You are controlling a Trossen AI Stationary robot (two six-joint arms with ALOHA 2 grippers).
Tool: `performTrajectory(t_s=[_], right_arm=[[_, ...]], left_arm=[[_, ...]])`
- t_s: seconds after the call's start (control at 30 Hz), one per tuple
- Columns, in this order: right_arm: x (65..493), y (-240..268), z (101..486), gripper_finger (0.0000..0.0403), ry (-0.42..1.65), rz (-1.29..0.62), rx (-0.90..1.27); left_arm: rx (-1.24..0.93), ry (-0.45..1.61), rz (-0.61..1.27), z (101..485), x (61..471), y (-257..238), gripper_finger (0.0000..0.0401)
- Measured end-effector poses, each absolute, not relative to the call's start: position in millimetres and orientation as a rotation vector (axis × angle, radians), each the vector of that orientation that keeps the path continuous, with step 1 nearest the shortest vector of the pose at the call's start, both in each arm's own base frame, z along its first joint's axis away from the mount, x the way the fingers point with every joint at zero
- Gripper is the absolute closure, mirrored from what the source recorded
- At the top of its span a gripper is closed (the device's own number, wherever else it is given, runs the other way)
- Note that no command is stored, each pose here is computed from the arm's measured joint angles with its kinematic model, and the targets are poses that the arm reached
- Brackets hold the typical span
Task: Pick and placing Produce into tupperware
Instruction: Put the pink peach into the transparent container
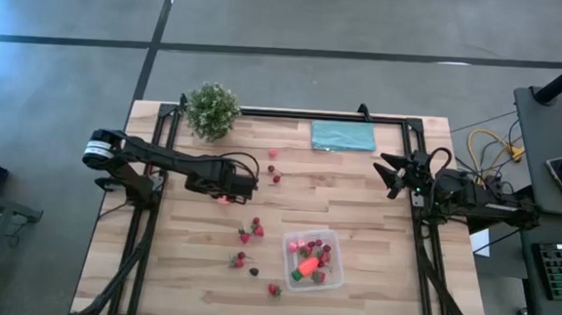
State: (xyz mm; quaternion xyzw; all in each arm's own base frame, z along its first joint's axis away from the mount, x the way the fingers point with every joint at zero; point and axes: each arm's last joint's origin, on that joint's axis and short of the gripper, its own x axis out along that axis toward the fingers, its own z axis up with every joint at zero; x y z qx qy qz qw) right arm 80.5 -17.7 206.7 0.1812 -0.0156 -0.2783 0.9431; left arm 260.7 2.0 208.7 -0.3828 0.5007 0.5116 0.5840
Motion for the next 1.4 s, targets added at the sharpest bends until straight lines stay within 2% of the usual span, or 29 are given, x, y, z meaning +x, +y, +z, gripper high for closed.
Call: performTrajectory(t_s=[0.23,0.57,0.87,0.97,1.2,1.4], right_arm=[[81,-18,207,0.0155,-0.032,-0.567,0.369],[81,-18,207,0.0149,-0.031,-0.567,0.369],[81,-18,207,0.0156,-0.032,-0.567,0.37],[81,-18,207,0.0154,-0.032,-0.567,0.369],[81,-18,207,0.0147,-0.032,-0.567,0.369],[81,-18,207,0.0147,-0.031,-0.567,0.369]], left_arm=[[-0.899,1.263,1.118,208,259,1,0.0184],[-0.875,1.171,1.134,207,264,6,0.0184],[-1.014,1.161,0.998,218,278,2,0.0184],[-1.053,1.099,0.93,229,286,0,0.0184],[-1.018,0.803,0.808,279,306,-5,0.0184],[-0.961,0.724,0.729,311,312,-3,0.0184]])
